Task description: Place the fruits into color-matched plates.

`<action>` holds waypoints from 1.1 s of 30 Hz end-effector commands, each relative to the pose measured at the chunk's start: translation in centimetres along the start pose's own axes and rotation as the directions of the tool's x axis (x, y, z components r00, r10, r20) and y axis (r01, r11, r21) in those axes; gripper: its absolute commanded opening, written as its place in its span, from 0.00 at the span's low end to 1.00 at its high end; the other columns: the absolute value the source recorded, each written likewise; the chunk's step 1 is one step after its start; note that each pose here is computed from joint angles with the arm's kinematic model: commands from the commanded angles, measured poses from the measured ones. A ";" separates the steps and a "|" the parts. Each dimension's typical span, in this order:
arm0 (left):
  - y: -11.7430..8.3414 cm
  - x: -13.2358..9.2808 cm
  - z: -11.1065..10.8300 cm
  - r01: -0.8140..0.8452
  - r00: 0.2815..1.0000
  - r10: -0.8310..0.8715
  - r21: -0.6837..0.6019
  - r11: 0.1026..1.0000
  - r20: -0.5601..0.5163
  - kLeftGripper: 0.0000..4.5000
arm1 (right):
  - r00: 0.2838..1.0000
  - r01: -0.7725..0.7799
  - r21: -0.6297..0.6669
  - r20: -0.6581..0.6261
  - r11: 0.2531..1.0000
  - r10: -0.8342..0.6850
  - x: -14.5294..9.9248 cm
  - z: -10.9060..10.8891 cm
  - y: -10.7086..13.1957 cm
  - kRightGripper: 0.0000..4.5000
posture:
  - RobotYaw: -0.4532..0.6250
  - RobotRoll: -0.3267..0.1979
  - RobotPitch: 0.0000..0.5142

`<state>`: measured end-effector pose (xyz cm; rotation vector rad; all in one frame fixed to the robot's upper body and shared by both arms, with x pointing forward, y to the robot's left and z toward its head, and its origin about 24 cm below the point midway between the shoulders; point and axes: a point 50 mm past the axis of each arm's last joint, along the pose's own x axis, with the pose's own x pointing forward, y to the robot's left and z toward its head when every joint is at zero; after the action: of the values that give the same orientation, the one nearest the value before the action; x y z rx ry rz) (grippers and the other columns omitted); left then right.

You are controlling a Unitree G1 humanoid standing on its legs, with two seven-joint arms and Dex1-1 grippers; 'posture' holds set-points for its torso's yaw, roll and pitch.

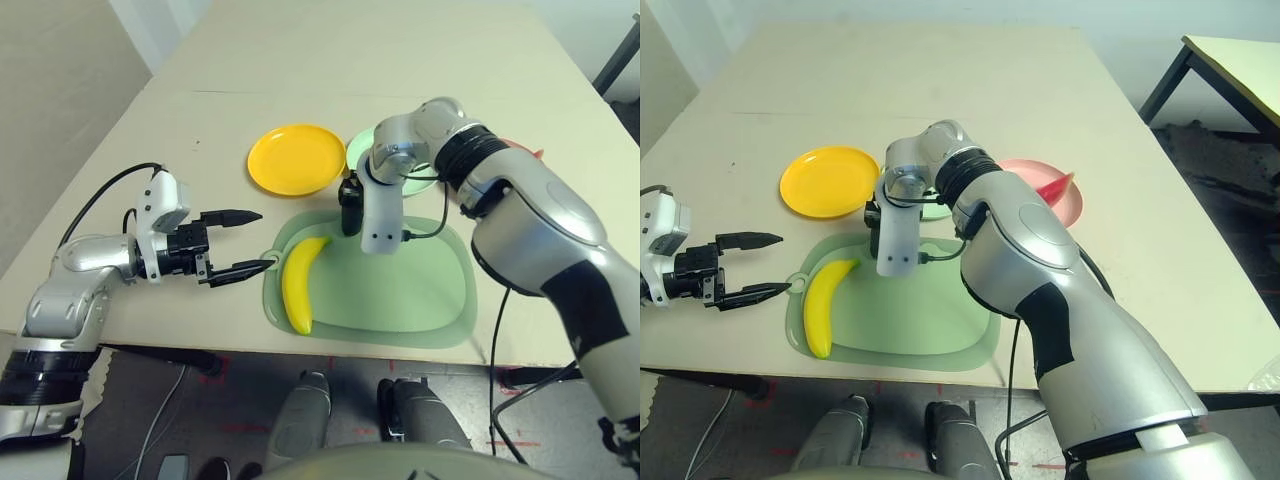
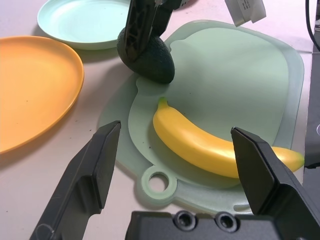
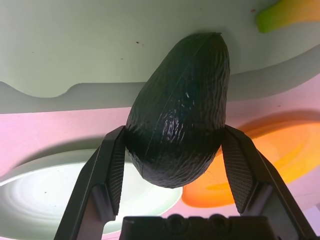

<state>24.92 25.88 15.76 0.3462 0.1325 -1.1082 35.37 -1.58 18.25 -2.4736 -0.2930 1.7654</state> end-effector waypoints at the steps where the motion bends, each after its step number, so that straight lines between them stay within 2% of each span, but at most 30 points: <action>1: 0.2 -0.2 -0.2 -0.004 1.000 0.004 0.005 1.000 -0.011 1.00 | 0.999 0.015 0.007 0.035 1.000 -0.015 -0.8 0.0 0.0 0.69 | 0.59 0.62 0.29; 6: 0.6 -0.1 -0.2 -0.011 1.000 0.011 0.001 1.000 0.001 1.00 | 0.997 0.074 0.038 0.022 0.997 -0.075 -3.8 -0.9 -0.7 0.69 | 0.58 0.62 0.28; 9: 0.8 0.2 -0.1 -0.017 1.000 0.017 -0.001 1.000 0.013 1.00 | 0.995 0.092 0.100 -0.034 0.991 -0.089 -4.3 -1.8 -0.4 0.69 | 0.57 0.62 0.27; 14: 1.0 0.9 -0.1 -0.047 0.998 0.047 -0.012 0.999 0.029 1.00 | 0.975 0.084 0.215 -0.218 0.973 -0.036 -3.2 -3.6 1.8 0.69 | 0.58 0.62 0.28; 18: 0.9 1.4 0.3 -0.072 0.997 0.074 -0.041 0.997 0.038 1.00 | 0.926 0.093 0.204 -0.379 0.975 -0.009 -1.8 -4.7 3.5 0.69 | 0.59 0.62 0.28; 25: 0.1 1.3 0.4 -0.064 0.997 0.065 -0.045 0.997 0.030 1.00 | 0.879 0.108 0.249 -0.476 0.962 0.025 0.0 -5.1 5.5 0.69 | 0.60 0.62 0.29; 31: -0.1 1.0 0.4 -0.076 0.997 0.077 -0.047 0.996 0.022 1.00 | 0.878 0.081 0.340 -0.470 0.937 0.094 0.6 -4.9 7.3 0.69 | 0.60 0.62 0.29; 32: -0.1 1.0 0.4 -0.076 0.997 0.077 -0.047 0.996 0.020 1.00 | 0.876 0.080 0.352 -0.472 0.933 0.103 0.6 -5.0 7.6 0.85 | 0.60 0.62 0.29; 33: -0.1 1.0 0.4 -0.075 0.997 0.076 -0.047 0.996 0.019 1.00 | 0.874 0.080 0.364 -0.474 0.928 0.111 0.5 -5.0 7.9 0.91 | 0.60 0.62 0.29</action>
<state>25.47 24.74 15.67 0.2854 0.1178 -1.0354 40.95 -8.33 18.05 -2.5332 0.0628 1.0228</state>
